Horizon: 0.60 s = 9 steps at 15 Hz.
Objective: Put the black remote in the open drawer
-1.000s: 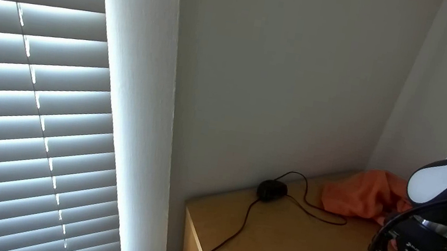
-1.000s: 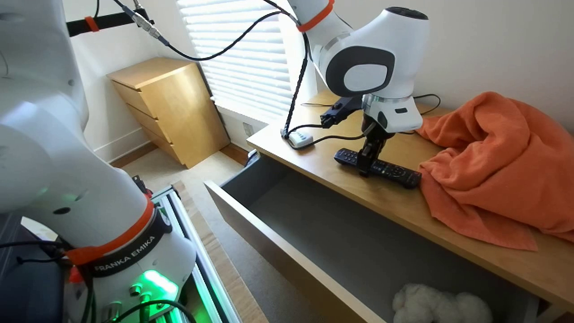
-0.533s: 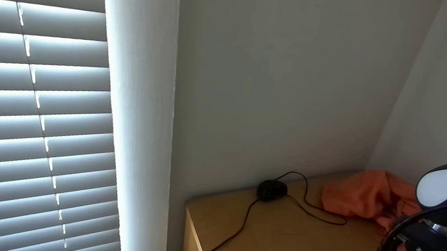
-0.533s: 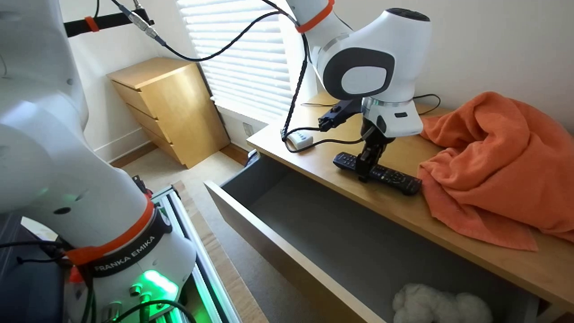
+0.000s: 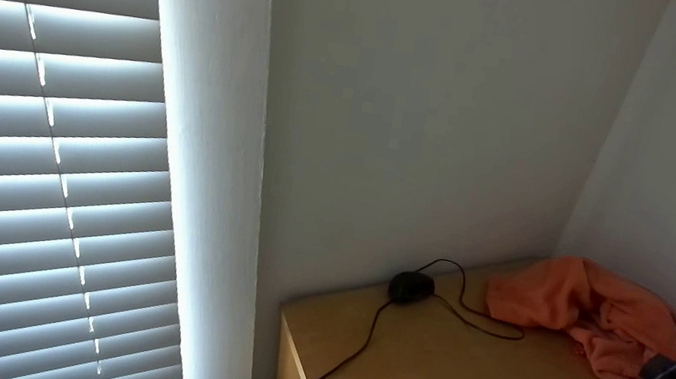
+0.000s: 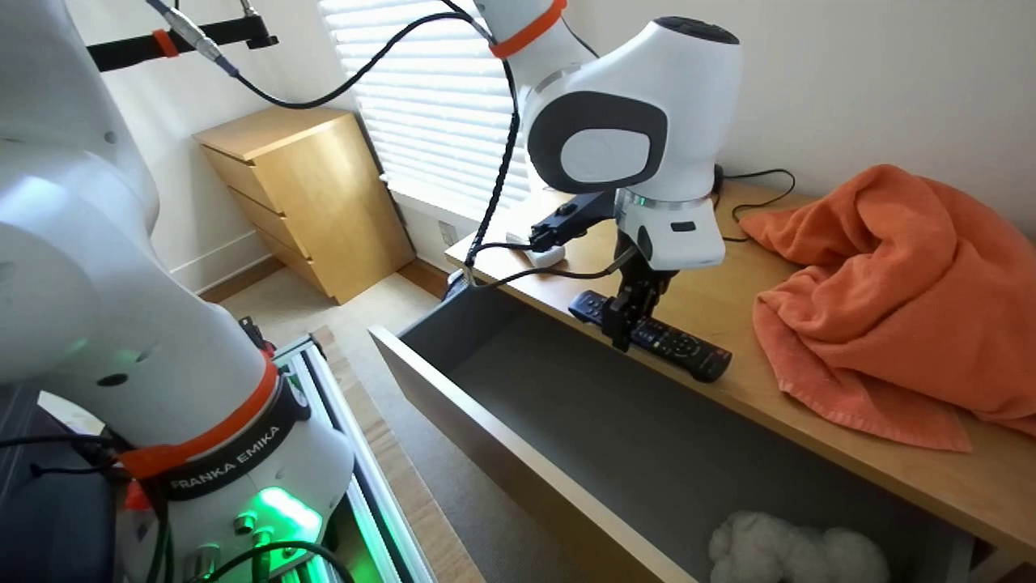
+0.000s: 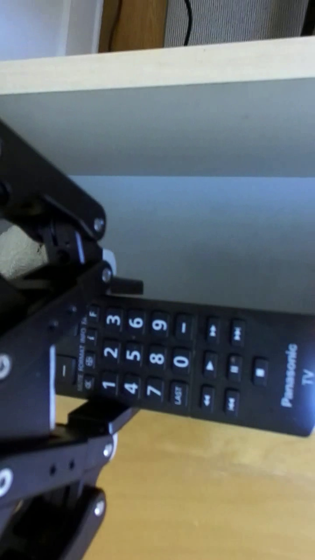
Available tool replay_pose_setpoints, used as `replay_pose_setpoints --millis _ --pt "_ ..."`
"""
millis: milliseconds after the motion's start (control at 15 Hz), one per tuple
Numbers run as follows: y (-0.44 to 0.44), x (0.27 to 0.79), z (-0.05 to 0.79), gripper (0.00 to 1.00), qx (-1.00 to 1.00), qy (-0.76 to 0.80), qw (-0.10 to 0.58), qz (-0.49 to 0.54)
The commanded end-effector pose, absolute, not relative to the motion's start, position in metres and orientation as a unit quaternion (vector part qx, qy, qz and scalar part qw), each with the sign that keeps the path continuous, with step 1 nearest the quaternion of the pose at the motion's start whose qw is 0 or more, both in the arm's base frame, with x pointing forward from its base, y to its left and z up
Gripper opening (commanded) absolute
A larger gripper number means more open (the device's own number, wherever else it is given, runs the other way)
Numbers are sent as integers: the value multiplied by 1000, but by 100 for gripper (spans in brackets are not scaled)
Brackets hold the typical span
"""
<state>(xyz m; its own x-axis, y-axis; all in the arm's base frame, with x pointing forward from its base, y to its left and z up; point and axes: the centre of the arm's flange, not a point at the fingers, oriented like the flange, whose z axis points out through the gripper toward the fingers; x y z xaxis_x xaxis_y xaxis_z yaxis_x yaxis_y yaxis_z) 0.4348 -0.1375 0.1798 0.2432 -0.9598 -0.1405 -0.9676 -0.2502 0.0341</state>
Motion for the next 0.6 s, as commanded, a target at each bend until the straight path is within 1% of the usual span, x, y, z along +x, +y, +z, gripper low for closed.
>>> replay_pose_setpoints --millis 0,267,533 --pt "-131 395 189 31 -782 620 17 65" --pt "-128 380 175 31 -781 620 3 81" --pt "-130 384 159 31 -793 601 2 98"
